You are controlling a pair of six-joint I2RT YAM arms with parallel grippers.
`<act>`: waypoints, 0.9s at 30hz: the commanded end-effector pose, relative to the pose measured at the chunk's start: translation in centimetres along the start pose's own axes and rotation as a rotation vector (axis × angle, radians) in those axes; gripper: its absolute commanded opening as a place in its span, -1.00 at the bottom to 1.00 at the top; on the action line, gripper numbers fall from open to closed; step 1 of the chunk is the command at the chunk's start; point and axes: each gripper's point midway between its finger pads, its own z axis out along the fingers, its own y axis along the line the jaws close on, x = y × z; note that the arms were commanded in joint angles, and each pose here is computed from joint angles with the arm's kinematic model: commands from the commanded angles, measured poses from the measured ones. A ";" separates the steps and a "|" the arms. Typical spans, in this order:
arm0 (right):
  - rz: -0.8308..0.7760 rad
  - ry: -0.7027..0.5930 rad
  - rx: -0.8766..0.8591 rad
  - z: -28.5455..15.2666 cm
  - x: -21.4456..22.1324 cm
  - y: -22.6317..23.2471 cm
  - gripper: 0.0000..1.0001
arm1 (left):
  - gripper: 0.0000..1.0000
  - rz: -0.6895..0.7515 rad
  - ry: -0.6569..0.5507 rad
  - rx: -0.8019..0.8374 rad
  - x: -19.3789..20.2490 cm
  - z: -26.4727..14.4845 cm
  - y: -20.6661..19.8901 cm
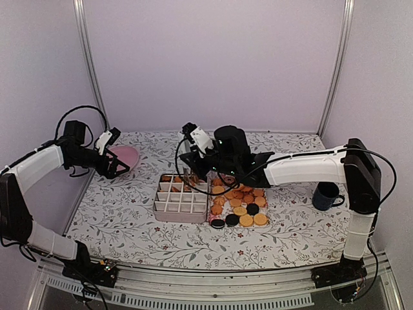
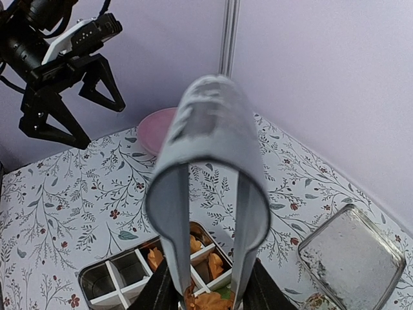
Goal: Pack the cookies
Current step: Place the fake cookies in the empty pocket of the box.
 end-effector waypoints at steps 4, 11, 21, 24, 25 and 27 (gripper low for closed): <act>0.011 -0.085 -0.006 -0.6 -3.6 0.4 -0.34 | 0.98 0.015 -0.028 -0.010 -1.0 -0.8 0.1; 0.034 -0.128 -0.041 -1.5 -5.3 0.9 -0.32 | 0.98 0.019 -0.030 -0.011 -1.1 -0.9 0.1; 0.040 -0.131 -0.055 -1.7 -5.6 1.1 -0.26 | 0.99 0.019 -0.030 -0.011 -1.1 -0.9 0.0; 0.041 -0.134 -0.057 -1.8 -5.7 1.1 -0.23 | 0.99 0.019 -0.030 -0.011 -1.1 -0.8 0.0; 0.043 -0.136 -0.049 -1.8 -5.8 0.9 -0.23 | 0.99 0.019 -0.030 -0.010 -1.1 -0.9 0.0; 0.049 -0.142 -0.045 -2.0 -6.1 0.8 -0.23 | 0.98 0.020 -0.030 -0.011 -1.1 -0.9 0.0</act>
